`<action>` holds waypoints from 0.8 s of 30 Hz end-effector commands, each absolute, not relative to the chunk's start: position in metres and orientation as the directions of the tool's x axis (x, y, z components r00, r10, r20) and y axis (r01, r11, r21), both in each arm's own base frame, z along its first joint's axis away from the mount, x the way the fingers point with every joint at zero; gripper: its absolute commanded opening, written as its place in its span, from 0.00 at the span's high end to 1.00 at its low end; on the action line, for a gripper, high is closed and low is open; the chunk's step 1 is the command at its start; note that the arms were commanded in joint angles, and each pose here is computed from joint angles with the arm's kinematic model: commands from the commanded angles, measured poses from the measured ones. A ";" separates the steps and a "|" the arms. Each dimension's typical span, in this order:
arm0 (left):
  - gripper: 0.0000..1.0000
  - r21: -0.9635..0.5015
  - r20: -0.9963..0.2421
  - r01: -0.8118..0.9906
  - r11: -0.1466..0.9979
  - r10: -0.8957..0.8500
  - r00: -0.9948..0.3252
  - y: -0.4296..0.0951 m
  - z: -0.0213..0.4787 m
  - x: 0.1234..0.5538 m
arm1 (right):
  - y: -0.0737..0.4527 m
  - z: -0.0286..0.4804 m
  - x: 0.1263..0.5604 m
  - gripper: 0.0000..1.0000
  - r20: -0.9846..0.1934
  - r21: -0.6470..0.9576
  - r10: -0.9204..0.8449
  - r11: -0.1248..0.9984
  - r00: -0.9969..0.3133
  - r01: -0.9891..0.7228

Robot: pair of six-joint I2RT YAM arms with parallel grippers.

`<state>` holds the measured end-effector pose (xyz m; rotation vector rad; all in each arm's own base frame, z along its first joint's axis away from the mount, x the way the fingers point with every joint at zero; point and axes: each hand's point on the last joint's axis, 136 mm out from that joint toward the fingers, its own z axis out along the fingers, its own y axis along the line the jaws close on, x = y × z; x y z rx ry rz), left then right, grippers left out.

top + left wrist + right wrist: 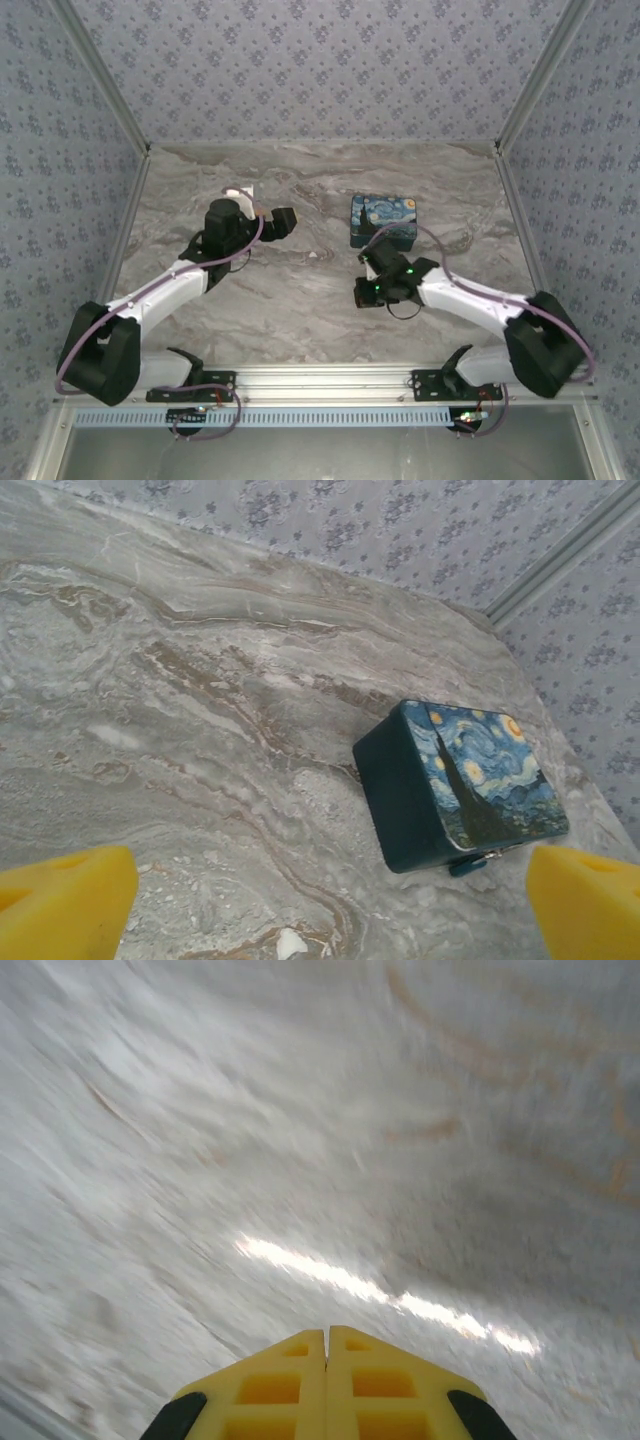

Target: Unlock the padlock with the key

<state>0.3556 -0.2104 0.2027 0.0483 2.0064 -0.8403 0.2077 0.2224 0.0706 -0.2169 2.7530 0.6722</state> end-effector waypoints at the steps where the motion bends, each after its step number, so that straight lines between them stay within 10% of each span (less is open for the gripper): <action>1: 0.01 -0.572 -0.788 0.444 0.690 -0.314 -0.529 -0.226 0.244 0.354 | 0.237 0.114 0.238 1.00 -0.417 0.632 0.166 0.759 -0.894 -0.154; 10: 0.01 -0.748 -0.633 0.382 0.543 -0.413 -0.655 -0.253 0.256 0.354 | 0.210 0.178 0.269 1.00 -0.500 0.761 0.457 0.637 -0.736 -0.121; 24: 0.22 -0.902 0.366 -0.427 -0.060 -0.631 -0.684 -0.285 0.207 0.366 | 0.222 0.218 0.302 1.00 -0.624 0.715 0.437 0.654 -0.648 -0.247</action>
